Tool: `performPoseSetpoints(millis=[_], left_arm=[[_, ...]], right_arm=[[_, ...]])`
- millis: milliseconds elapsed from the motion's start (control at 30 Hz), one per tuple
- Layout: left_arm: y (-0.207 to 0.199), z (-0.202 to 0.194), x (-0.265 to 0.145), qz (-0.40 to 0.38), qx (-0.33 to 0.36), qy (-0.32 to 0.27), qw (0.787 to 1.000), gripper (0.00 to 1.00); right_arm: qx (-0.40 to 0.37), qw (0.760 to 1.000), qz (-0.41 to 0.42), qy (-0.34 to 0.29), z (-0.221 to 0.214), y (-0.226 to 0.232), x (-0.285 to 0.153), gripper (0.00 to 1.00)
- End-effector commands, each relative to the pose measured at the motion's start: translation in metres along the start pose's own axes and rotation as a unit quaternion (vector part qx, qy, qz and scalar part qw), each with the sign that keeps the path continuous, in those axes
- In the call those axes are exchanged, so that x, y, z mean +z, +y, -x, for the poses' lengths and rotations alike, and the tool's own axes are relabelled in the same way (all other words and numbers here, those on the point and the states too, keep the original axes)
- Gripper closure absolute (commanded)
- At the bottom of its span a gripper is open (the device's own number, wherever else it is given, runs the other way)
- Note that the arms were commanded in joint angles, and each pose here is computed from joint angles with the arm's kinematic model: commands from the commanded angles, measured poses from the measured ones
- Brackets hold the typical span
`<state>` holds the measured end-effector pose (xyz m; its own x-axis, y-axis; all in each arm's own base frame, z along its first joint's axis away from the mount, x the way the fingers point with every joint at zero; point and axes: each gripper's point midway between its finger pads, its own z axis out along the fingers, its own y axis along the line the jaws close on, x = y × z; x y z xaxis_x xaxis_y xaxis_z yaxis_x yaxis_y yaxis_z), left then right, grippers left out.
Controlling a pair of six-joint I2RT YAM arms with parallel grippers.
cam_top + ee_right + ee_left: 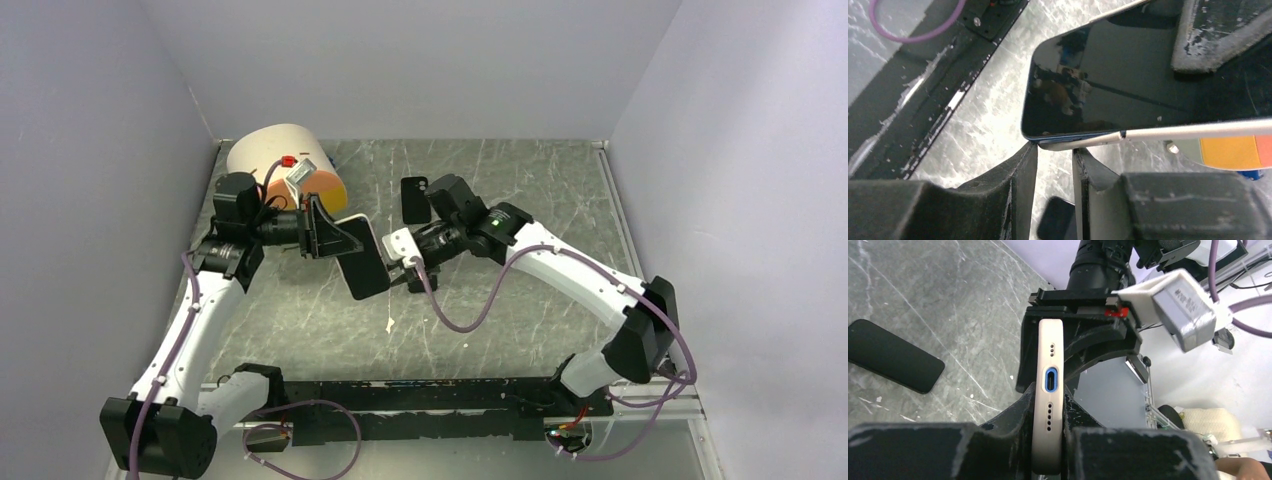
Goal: Take the phone out of the phone case
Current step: Remove the phone case from the phone.
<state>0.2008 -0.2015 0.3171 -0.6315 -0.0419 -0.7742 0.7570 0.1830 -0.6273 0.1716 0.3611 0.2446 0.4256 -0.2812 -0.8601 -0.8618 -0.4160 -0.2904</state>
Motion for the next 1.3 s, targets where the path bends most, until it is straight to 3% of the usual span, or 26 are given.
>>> performPoseSetpoints(millis=[0,300,433,500,533,633,733,967,1167,1267], left_arm=[[-0.035,0.018,-0.002,-0.054,0.02,0.002,0.998,0.98],[-0.038,0.014,0.002,-0.053,0.03,0.001,0.998,0.97],[-0.026,0.017,0.001,-0.003,0.041,-0.024,0.999,0.97],[-0.015,0.02,0.001,0.033,0.039,-0.045,0.998,0.97],[-0.013,0.022,0.001,0.042,0.04,-0.057,0.997,0.98],[-0.001,0.023,0.0,0.068,0.034,-0.093,0.993,0.97],[0.007,0.03,-0.003,0.093,0.035,-0.129,0.987,0.97],[0.02,0.043,-0.008,0.12,0.015,-0.199,0.973,0.97],[0.025,0.05,-0.013,0.132,0.01,-0.244,0.961,0.97],[0.028,0.05,-0.015,0.121,0.002,-0.274,0.954,0.98]], right_arm=[[-0.071,0.996,0.008,0.061,-0.013,-0.009,0.003,1.0],[-0.065,0.994,-0.067,0.053,-0.01,-0.029,0.001,0.98],[-0.012,0.991,-0.127,0.032,-0.015,-0.03,-0.008,0.77],[0.022,0.984,-0.175,0.008,-0.011,-0.035,-0.022,0.58],[0.044,0.979,-0.198,-0.005,-0.012,-0.036,-0.028,0.44],[0.108,0.952,-0.28,-0.055,-0.004,-0.045,-0.05,0.2],[0.18,0.91,-0.364,-0.082,-0.005,-0.054,-0.073,0.11],[0.247,0.863,-0.391,-0.201,0.003,-0.04,-0.081,0.01],[0.273,0.847,-0.342,-0.301,0.023,-0.029,-0.073,0.01],[0.312,0.814,-0.341,-0.353,0.027,-0.034,-0.076,0.01]])
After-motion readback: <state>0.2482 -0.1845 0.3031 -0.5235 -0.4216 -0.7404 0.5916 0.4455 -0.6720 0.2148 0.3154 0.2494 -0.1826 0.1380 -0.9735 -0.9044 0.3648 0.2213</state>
